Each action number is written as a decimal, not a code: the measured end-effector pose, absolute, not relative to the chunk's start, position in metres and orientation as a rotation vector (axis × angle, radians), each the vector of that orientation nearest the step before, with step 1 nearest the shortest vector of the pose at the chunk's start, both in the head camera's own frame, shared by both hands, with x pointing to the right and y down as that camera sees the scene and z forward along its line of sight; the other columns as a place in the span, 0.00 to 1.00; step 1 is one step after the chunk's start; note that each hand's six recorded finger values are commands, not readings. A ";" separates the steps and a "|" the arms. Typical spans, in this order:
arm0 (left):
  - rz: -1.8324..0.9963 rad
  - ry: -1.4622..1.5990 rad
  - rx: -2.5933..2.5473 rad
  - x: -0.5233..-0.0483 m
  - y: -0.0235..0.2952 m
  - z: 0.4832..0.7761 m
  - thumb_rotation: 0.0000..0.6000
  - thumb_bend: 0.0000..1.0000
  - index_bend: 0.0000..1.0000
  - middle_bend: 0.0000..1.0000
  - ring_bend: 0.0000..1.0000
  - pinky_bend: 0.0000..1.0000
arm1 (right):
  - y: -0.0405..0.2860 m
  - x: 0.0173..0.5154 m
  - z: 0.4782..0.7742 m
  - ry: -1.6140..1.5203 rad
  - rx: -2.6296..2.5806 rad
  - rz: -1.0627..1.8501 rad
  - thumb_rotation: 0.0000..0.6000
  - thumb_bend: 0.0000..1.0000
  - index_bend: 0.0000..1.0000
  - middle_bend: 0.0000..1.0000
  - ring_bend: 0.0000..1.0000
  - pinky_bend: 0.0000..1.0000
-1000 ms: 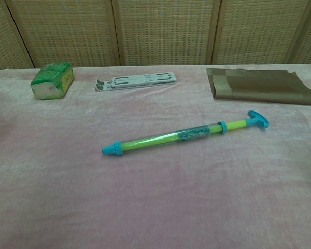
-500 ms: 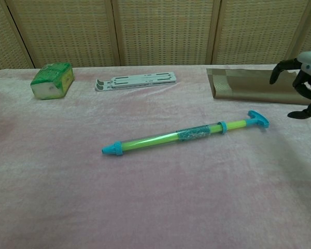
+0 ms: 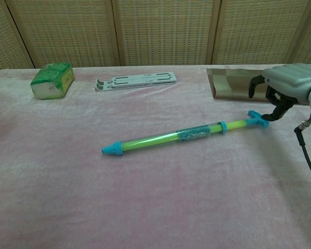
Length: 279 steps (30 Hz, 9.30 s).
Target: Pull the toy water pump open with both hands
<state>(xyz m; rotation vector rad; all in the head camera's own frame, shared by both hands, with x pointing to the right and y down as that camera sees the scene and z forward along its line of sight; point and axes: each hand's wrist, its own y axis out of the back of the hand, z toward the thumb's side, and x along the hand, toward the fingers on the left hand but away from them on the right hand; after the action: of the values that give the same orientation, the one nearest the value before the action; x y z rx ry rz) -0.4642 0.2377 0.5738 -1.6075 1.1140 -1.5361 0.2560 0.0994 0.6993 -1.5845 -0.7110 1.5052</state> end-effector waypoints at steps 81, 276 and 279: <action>-1.512 1.079 -1.645 -0.422 0.177 0.573 1.00 0.26 0.40 0.73 0.66 0.60 | 0.130 0.248 0.667 -0.701 -1.574 1.653 1.00 0.62 0.86 0.96 0.93 0.60; -1.480 0.946 -1.763 -0.399 0.202 0.589 1.00 0.18 0.00 0.00 0.00 0.00 | 0.174 0.325 0.615 -0.885 -1.610 1.549 1.00 0.21 0.07 0.00 0.00 0.00; -1.431 0.969 -1.685 -0.415 0.215 0.582 1.00 0.18 0.00 0.00 0.00 0.00 | 0.188 0.330 0.607 -0.917 -1.632 1.427 1.00 0.20 0.05 0.00 0.00 0.00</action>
<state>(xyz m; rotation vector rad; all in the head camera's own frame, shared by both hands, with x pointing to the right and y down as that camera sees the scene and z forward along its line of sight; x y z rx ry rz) -0.4155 0.2154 0.5817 -1.6851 0.9692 -1.4308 0.3300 0.1879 0.6074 -1.6322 -0.9172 1.4270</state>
